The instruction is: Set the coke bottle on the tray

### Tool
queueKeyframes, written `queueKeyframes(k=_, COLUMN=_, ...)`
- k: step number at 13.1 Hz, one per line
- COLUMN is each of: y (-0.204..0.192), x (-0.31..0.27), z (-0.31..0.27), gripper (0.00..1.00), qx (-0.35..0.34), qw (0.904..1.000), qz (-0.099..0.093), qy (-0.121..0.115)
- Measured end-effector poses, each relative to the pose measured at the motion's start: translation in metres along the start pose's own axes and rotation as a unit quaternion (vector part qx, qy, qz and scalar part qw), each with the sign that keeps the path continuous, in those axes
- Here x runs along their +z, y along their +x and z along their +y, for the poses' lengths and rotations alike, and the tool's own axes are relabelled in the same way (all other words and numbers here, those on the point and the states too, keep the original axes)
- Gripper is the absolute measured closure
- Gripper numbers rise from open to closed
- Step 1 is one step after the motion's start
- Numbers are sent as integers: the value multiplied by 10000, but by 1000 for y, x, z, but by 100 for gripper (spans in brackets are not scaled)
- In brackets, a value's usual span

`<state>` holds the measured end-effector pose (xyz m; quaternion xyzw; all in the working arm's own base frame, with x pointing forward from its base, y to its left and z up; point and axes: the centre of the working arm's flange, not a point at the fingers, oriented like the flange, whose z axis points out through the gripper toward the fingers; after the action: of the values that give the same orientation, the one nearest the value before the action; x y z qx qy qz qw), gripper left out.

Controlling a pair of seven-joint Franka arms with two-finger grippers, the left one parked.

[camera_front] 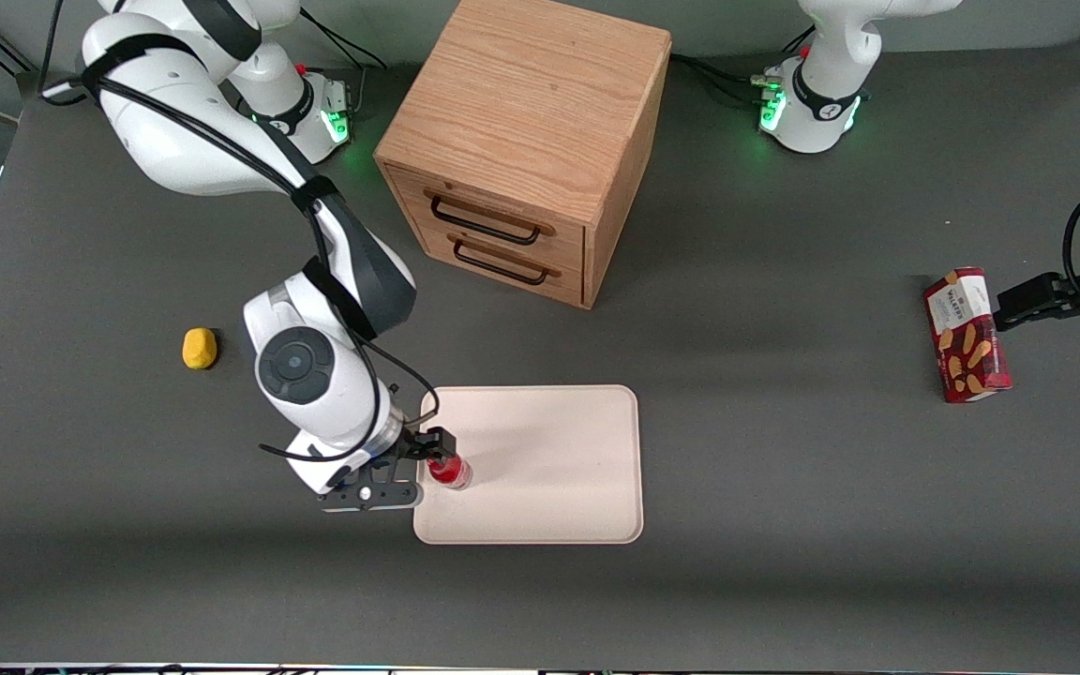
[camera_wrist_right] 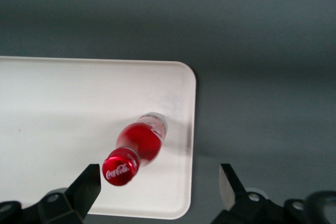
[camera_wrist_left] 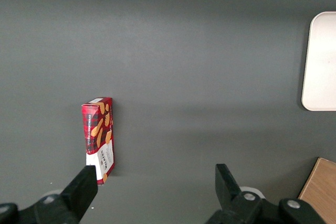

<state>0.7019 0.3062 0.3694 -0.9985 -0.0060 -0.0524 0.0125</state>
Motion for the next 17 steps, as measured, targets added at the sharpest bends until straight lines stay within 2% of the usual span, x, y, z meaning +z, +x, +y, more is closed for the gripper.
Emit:
queueKeyframes(k=4, y=1, x=-71, z=46, gripper=0, qx=554, qw=9984, qz=-133, qy=40)
queueKeyframes(k=6, y=-2, x=-105, z=85, gripper=0, qx=854, qw=9962, qz=-124, qy=113)
queueKeyframes(k=9, y=-20, x=-154, z=151, gripper=0, qx=1015, qw=9948, qz=-41, qy=44)
queueKeyframes(k=13, y=-86, x=-207, z=208, gripper=0, qx=1131, qw=9933, qz=-205, qy=-146)
queueKeyframes(k=17, y=-154, x=-240, z=264, gripper=0, qx=869, qw=9956, qz=-320, qy=-124)
